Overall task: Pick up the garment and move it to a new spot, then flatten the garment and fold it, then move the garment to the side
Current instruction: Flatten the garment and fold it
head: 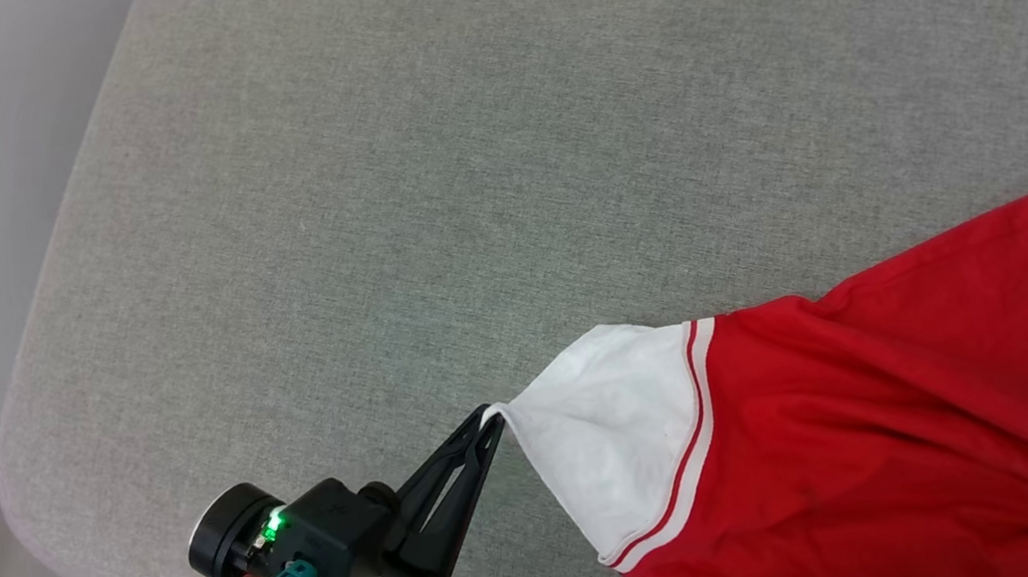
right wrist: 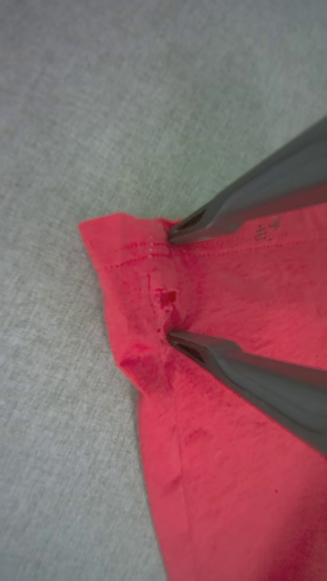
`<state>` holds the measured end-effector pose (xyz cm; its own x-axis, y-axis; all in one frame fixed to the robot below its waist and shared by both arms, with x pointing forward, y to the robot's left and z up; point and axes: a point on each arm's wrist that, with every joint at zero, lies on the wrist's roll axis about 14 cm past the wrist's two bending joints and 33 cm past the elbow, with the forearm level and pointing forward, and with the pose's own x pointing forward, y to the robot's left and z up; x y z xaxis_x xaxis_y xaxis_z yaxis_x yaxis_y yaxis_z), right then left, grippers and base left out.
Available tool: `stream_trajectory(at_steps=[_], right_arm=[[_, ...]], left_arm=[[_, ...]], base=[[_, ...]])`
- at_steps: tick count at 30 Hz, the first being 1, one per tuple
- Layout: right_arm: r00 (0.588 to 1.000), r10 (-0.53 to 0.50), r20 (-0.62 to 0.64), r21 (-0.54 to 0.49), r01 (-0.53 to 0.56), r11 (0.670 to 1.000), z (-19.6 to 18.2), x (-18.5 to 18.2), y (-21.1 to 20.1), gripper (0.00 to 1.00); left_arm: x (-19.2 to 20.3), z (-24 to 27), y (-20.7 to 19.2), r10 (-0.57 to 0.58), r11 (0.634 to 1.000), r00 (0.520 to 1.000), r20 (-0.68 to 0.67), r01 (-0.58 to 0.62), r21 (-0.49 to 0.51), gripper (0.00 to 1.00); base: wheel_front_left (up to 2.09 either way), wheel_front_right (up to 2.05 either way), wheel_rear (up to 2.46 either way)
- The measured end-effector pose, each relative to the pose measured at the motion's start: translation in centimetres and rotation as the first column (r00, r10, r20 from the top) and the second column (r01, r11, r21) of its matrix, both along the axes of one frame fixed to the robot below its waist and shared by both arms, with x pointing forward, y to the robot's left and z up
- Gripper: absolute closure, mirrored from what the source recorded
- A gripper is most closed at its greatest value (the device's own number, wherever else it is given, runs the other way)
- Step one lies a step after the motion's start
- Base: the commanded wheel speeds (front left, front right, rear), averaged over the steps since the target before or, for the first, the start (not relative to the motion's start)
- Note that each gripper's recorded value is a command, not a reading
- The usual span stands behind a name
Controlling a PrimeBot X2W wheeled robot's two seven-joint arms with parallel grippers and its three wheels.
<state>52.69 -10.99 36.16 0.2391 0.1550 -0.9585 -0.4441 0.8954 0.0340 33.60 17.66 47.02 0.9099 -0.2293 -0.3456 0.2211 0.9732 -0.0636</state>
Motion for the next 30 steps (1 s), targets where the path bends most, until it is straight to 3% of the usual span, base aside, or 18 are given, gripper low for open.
stream_trajectory(at_steps=[2,3,4,12,19,26,30], right_arm=[[1.000,0.016,-0.009,-0.008,-0.016,1.000,-0.4,0.0,0.2,0.00],[1.000,0.023,-0.011,-0.014,-0.023,1.000,-0.5,0.0,0.2,0.56],[1.000,0.026,-0.013,-0.016,-0.026,1.000,-0.5,0.0,0.2,1.00],[0.999,-0.008,0.047,0.050,0.005,0.999,0.6,0.2,0.5,1.00],[0.978,-0.044,0.202,0.157,0.012,0.988,5.3,0.9,1.0,1.00],[0.892,-0.160,0.424,0.347,0.003,0.938,15.2,1.0,0.9,1.00],[0.827,-0.188,0.530,0.393,-0.043,0.919,20.5,-0.4,0.1,1.00]], left_arm=[[-0.1,-0.2,0.2,0.010,1.000,1.000,-0.005,-0.010,0.002,1.00],[-0.2,-0.2,0.3,0.013,1.000,1.000,-0.005,-0.013,0.003,1.00],[-0.2,-0.3,0.4,0.015,1.000,1.000,-0.006,-0.015,0.004,1.00],[-0.4,0.6,0.8,0.020,1.000,0.999,0.026,-0.021,0.013,1.00],[-0.9,3.3,1.5,0.008,0.998,0.995,0.102,-0.013,0.053,1.00],[-1.5,9.1,2.0,-0.038,0.993,0.964,0.261,0.007,0.118,1.00],[-1.6,13.0,2.0,-0.074,0.987,0.927,0.368,0.016,0.159,1.00]], base=[[0.00,0.00,0.00],[0.00,0.00,0.00],[0.00,0.00,0.00],[0.00,0.00,0.00],[0.00,0.00,0.00],[0.00,0.00,0.00],[0.00,0.00,0.00]])
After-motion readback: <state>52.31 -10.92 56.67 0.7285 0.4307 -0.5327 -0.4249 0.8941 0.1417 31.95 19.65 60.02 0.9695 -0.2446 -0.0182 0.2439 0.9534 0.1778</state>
